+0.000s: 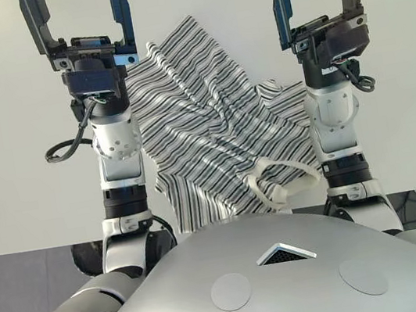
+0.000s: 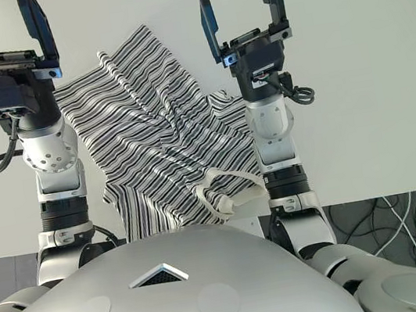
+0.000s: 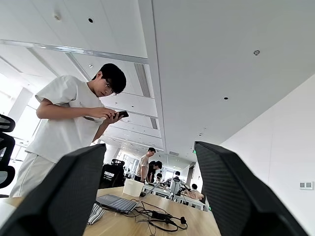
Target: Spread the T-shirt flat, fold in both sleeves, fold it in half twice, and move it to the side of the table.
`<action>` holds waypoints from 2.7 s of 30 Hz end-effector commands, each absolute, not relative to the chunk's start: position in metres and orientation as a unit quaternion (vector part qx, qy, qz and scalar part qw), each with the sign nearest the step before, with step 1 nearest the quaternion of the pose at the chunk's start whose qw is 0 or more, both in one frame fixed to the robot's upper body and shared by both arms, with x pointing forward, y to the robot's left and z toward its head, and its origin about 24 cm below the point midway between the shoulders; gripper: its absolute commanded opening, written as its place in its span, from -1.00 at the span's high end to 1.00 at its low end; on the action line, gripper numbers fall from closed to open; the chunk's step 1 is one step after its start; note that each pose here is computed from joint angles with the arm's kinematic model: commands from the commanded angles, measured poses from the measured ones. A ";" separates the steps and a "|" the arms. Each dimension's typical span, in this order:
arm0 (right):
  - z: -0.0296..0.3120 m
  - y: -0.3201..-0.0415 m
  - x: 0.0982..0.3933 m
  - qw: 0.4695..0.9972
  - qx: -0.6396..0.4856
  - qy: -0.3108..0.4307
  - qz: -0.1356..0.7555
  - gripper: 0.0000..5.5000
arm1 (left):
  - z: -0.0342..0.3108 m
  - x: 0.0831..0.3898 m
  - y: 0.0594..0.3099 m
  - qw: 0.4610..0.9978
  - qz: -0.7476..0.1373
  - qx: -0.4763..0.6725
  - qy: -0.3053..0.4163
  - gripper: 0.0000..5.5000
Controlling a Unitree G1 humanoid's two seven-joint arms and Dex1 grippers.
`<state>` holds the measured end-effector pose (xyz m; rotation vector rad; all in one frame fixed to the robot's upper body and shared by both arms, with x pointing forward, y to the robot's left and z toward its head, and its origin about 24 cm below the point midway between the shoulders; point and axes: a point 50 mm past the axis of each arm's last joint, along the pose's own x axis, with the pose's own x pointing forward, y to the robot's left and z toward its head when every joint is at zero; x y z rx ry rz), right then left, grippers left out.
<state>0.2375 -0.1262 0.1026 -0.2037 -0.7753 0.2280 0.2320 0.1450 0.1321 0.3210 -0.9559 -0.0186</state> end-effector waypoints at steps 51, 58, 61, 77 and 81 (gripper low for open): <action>0.000 -0.098 0.344 0.758 -0.487 0.154 0.406 -0.22 | -0.019 0.241 0.239 0.748 -0.321 0.577 0.068 -0.24; 0.011 -0.143 0.359 0.791 -0.501 0.189 0.298 -0.22 | 0.004 0.306 0.239 0.728 -0.253 0.637 0.028 -0.24; 0.014 -0.159 0.362 0.800 -0.501 0.201 0.263 -0.22 | 0.013 0.320 0.233 0.712 -0.250 0.656 0.006 -0.24; 0.056 -0.171 0.364 0.904 -0.335 0.018 0.264 -0.22 | 0.096 0.345 0.183 0.791 -0.142 0.506 -0.313 -0.24; 0.091 -0.187 0.331 0.897 -0.315 -0.127 0.282 -0.22 | 0.098 0.311 0.192 0.773 -0.210 0.476 -0.361 -0.24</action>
